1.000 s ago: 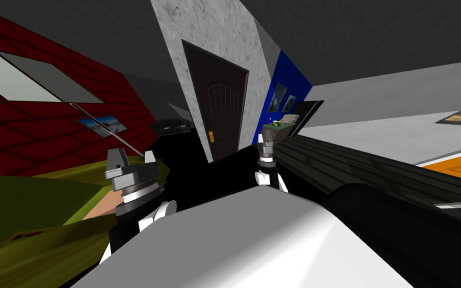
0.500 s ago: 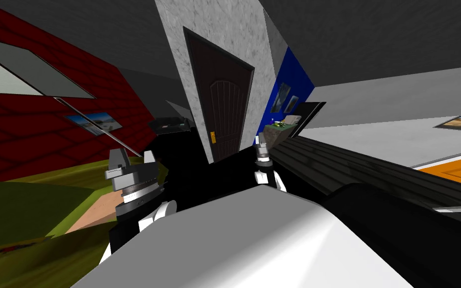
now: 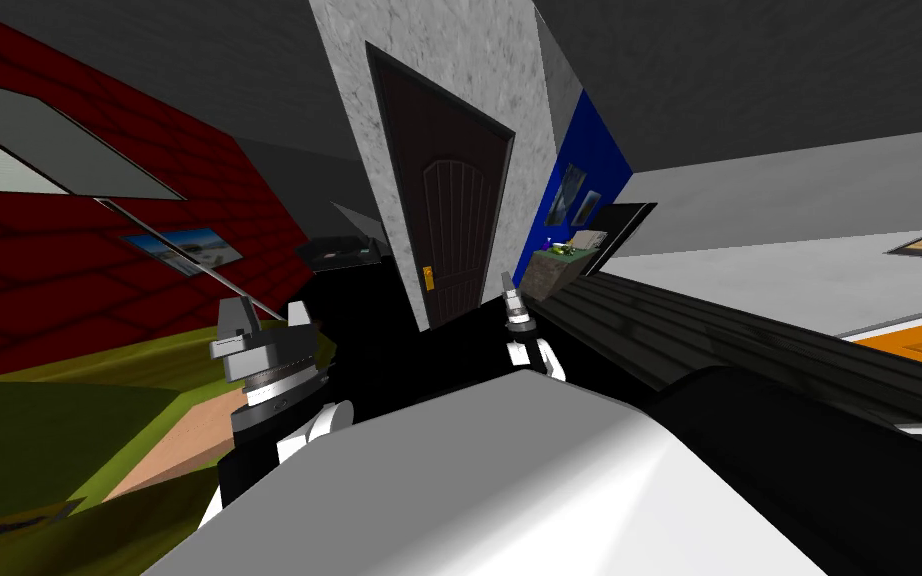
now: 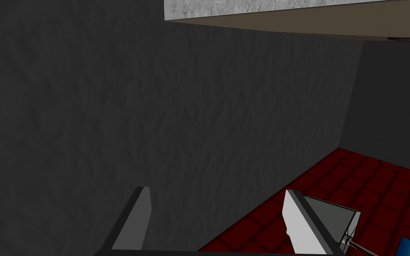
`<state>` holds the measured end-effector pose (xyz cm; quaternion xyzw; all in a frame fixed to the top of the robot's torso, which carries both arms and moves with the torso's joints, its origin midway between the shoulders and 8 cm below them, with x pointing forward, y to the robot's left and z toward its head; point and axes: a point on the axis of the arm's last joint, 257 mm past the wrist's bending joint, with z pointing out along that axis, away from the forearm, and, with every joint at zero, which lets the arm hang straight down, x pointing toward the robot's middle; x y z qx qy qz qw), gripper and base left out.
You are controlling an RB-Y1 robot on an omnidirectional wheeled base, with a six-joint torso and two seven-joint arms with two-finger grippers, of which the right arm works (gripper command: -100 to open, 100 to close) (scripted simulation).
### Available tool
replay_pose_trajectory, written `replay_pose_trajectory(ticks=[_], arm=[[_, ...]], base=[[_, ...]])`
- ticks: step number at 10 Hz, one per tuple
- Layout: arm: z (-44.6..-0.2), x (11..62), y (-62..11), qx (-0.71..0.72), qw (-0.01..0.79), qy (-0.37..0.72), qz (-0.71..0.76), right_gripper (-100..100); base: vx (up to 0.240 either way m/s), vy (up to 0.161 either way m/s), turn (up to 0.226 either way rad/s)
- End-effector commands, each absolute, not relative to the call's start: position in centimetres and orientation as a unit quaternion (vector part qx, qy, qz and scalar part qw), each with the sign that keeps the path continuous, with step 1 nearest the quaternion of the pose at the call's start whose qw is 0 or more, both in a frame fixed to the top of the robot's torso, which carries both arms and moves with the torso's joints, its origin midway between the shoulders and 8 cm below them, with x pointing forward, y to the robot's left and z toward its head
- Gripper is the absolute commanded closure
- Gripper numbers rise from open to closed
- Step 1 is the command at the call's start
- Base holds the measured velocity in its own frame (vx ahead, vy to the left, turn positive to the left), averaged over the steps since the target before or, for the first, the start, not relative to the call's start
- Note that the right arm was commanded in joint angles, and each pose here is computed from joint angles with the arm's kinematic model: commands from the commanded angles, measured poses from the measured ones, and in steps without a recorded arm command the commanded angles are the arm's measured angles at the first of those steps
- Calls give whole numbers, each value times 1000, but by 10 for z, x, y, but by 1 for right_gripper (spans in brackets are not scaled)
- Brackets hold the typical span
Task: Pull the door open
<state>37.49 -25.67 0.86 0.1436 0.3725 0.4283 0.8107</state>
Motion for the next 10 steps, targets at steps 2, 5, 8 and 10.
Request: replay_pose_trajectory(ticks=[2,5,8,10], arm=[[-9,388,-253,131,812,400,404,-100],[-30,403,-250,115,813,430,376,-100],[-53,417,-247,98,811,460,347,-100],[-68,426,-245,86,809,480,328,-100]], base=[[126,53,0],[89,64,-3],[93,55,-2],[99,70,-3]])
